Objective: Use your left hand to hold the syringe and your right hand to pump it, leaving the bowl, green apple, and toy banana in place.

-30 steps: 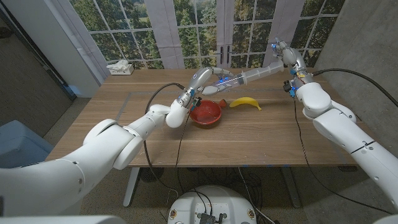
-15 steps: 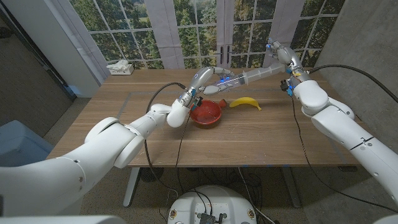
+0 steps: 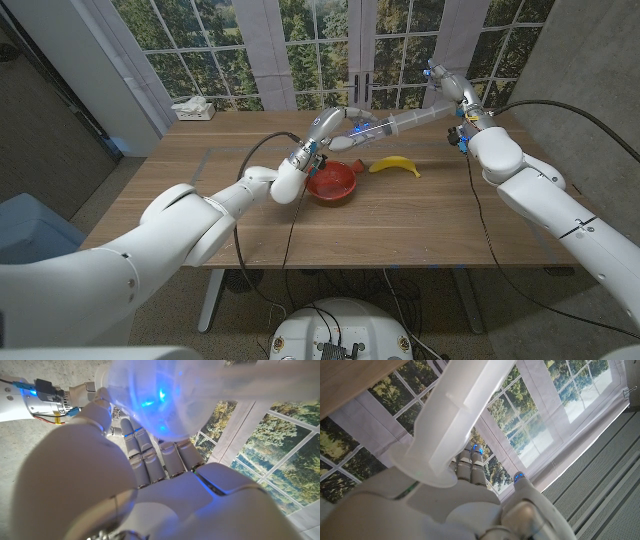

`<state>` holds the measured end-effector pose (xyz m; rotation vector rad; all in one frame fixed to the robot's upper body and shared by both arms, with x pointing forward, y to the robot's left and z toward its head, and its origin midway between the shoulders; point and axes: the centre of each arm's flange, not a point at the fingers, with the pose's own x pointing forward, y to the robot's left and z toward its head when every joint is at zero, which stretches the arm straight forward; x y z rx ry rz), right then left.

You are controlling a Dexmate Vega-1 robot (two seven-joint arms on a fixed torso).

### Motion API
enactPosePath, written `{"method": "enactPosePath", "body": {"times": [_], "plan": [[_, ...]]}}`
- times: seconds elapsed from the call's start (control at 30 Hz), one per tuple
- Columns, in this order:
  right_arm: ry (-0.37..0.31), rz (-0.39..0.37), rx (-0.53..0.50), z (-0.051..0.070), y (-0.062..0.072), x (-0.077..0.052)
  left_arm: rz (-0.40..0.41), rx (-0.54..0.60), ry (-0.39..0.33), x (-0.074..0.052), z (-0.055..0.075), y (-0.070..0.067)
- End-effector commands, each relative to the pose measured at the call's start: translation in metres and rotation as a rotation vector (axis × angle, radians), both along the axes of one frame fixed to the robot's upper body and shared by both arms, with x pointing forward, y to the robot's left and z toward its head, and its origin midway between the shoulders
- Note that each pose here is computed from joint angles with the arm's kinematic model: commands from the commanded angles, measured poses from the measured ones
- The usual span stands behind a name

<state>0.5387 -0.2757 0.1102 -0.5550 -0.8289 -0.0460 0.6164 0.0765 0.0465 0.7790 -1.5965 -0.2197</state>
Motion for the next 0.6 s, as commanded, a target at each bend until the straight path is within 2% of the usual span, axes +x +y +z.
{"method": "enactPosePath", "body": {"times": [0.03, 0.6], "plan": [[-0.021, 0.027, -0.043, -0.001, 0.011, -0.008, 0.014, -0.017, 0.027, 0.004, 0.002, -0.006], [-0.053, 0.043, -0.093, 0.0, 0.023, -0.02, 0.005, -0.012, 0.043, 0.005, 0.002, -0.01]]}}
